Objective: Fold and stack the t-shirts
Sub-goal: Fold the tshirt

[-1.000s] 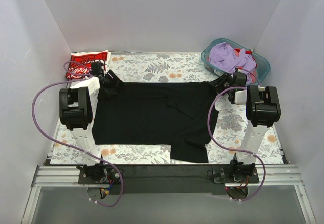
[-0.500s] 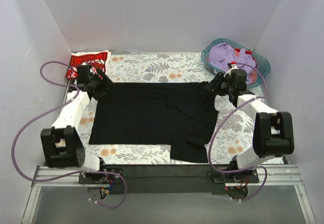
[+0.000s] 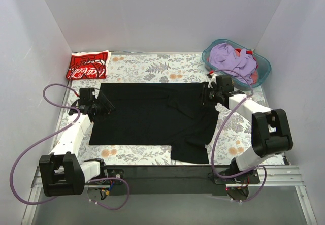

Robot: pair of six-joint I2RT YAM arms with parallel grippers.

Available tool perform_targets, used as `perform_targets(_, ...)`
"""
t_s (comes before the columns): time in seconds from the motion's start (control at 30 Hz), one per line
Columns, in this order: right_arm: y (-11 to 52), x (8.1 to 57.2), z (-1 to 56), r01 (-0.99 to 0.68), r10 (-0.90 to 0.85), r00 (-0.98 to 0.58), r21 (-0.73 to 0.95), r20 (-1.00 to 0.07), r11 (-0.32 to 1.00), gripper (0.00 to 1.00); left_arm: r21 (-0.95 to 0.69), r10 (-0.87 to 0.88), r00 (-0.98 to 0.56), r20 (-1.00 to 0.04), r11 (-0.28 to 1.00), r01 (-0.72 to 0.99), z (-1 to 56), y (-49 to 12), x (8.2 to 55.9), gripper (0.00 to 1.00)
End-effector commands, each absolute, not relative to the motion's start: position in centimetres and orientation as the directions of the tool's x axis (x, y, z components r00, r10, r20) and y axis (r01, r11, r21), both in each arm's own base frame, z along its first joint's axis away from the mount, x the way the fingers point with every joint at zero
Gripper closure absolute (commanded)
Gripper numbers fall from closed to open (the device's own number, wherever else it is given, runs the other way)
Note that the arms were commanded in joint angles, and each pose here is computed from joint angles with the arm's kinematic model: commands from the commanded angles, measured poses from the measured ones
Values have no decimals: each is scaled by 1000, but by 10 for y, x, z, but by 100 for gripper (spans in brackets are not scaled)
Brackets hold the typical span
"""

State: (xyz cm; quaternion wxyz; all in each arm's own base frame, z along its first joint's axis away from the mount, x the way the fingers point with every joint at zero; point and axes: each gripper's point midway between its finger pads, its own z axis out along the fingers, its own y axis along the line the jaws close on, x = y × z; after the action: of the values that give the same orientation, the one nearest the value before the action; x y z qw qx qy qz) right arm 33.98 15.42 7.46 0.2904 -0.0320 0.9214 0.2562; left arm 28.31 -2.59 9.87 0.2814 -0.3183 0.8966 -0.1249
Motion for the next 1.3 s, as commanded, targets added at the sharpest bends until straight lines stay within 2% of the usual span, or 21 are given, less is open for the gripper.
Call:
perform_targets(0.0,178,364,82,-278,69,-808,481,-586,832,61,-403,-630,-628,-456,776,-485,105,-24,278,31)
perform_targets(0.13,192,383,63,-261,67,-840,509,-539,820,63,-425,-634,-632,-445,771,-475,110,-29,279,31)
perform_targets(0.37,189,427,38,-245,45,-830,437,-556,865,60,-409,-640,-642,-423,767,-495,104,-28,289,31)
perform_targets(0.67,162,484,16,-178,88,-815,393,-573,902,59,-408,-660,-632,-407,750,-520,93,-26,326,31)
perform_targets(0.83,167,504,48,-217,76,-789,393,-610,894,58,-412,-663,-629,-405,747,-522,98,-26,351,31)
perform_targets(0.97,161,484,88,-234,71,-762,376,-644,896,57,-411,-669,-626,-401,742,-531,101,-26,346,31)
perform_targets(1.07,146,448,100,-207,60,-775,343,-629,916,56,-357,-690,-606,-396,724,-590,99,-17,324,32)
perform_targets(1.1,142,439,101,-195,59,-781,332,-622,923,56,-335,-698,-585,-413,713,-616,101,-9,317,33)
perform_targets(1.23,114,375,88,-111,41,-852,256,-522,960,54,-271,-714,-600,-362,696,-665,88,-8,280,33)
perform_targets(1.27,109,364,97,-106,44,-847,250,-529,963,54,-263,-715,-599,-360,694,-670,86,-7,275,33)
